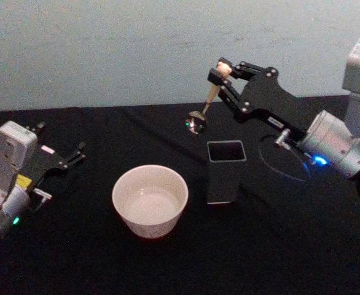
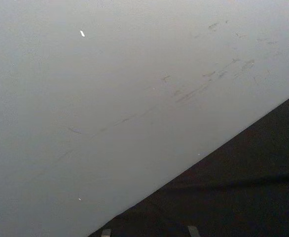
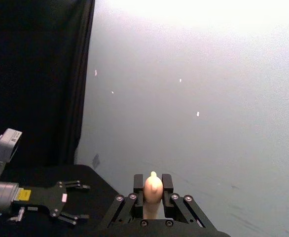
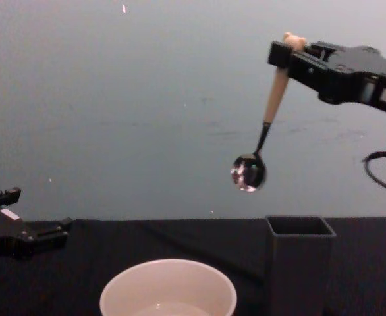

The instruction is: Pick up the stirring spoon with one hand, stir inside the cup, then place it back in its original position.

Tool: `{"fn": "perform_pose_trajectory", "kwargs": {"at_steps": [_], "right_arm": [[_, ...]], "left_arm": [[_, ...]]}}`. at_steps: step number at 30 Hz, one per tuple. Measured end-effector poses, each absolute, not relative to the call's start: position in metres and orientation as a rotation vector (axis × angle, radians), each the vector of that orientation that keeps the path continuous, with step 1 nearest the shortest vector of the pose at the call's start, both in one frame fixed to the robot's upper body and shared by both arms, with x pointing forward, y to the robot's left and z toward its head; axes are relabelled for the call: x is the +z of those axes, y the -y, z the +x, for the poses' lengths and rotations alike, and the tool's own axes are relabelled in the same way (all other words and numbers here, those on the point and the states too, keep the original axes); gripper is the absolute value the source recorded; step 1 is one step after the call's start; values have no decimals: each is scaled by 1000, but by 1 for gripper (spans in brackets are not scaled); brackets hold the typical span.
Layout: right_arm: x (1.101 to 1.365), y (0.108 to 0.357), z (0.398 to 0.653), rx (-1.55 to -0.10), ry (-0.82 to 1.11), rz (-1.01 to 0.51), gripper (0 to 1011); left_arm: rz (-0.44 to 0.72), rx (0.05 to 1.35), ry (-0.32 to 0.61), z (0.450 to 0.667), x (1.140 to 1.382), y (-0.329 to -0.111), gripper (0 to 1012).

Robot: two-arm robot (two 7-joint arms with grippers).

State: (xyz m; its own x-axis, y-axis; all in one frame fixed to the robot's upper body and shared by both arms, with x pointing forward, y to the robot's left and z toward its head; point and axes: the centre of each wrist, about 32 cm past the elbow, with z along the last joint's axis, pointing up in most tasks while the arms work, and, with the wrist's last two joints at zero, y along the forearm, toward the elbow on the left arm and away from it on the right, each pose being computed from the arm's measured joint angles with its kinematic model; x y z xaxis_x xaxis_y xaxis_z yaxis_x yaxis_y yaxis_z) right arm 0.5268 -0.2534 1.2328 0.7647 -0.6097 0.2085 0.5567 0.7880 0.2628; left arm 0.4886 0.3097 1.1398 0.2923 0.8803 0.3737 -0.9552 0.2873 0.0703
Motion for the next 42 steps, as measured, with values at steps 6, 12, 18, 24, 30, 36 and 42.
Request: {"fn": "perform_pose_trajectory", "kwargs": {"at_steps": [6,12,18,24,30,36,42], "right_arm": [[1233,267,521,-652,302,175,215],[1232,278,515,-657,301,161,215],[1228,286,511,-670,293,138,215],[1224,289,508,-677,277,123,215],[1220,289,507,-681,257,110,215],[1213,287,508,-682,234,81,215],[1205,284,510,-678,211,51,215]], "left_arm": [[304,1248,285,489,1140,-310,1002],[304,1248,285,489,1140,-310,1001],[304,1248,285,489,1140,-310,1001],[304,1248,285,489,1140,-310,1001],[304,1248,285,489,1140,-310,1001],[304,1248,285,489,1140,-310,1001],[304,1248,285,489,1140,-310,1001]]}}
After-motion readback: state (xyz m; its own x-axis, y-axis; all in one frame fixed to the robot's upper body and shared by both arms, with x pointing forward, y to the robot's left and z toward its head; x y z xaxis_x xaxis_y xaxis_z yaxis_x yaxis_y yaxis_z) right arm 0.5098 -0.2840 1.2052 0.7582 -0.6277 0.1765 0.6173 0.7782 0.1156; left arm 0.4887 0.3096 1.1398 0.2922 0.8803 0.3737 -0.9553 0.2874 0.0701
